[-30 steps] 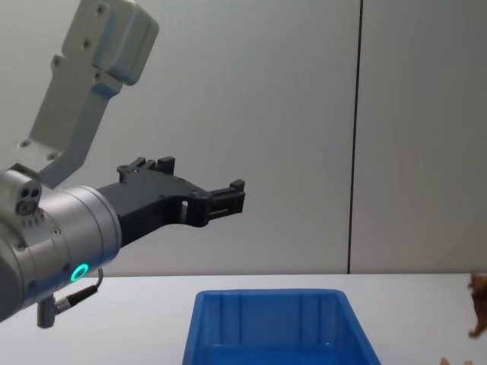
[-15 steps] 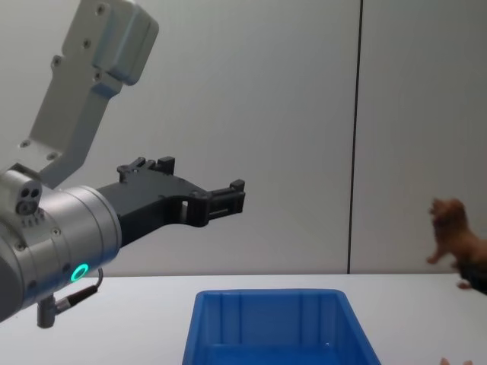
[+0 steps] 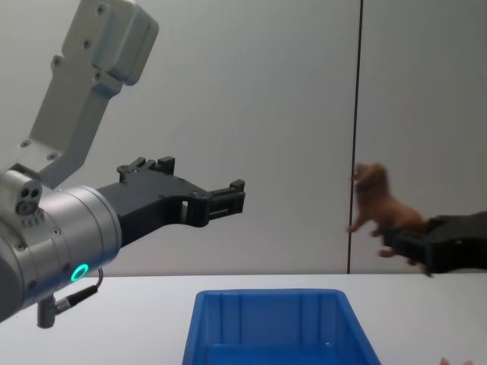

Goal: Pick up the two dolls from the table and place them into the box.

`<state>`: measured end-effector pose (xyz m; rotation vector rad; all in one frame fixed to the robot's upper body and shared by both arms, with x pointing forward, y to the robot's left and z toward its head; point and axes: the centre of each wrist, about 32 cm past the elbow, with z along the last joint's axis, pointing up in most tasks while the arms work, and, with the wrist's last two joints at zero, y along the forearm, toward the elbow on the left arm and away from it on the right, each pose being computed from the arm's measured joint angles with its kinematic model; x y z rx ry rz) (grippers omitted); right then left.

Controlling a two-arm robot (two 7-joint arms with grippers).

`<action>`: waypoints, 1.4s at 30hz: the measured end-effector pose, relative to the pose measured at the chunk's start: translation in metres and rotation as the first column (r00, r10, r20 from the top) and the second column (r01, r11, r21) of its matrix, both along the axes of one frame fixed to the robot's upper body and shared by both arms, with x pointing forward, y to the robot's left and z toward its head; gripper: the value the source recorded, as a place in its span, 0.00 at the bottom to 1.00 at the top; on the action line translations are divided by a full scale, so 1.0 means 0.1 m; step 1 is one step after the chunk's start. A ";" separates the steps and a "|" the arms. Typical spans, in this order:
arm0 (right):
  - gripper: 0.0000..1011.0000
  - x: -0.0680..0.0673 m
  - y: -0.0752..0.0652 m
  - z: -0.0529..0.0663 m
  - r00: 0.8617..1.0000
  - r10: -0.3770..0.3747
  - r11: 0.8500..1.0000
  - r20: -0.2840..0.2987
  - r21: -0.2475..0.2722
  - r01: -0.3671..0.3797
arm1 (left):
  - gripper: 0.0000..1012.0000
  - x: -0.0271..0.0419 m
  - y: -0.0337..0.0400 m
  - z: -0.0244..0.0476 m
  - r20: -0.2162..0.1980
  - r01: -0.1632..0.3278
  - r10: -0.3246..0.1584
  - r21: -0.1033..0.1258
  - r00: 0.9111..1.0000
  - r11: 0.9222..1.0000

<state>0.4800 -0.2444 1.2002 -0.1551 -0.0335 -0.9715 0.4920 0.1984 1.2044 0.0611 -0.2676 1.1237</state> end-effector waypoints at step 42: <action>0.99 0.00 0.17 -0.04 0.991 0.049 0.998 -0.121 0.040 -0.045 | 0.99 0.000 0.000 0.000 0.000 0.000 0.000 0.000 1.000 1.000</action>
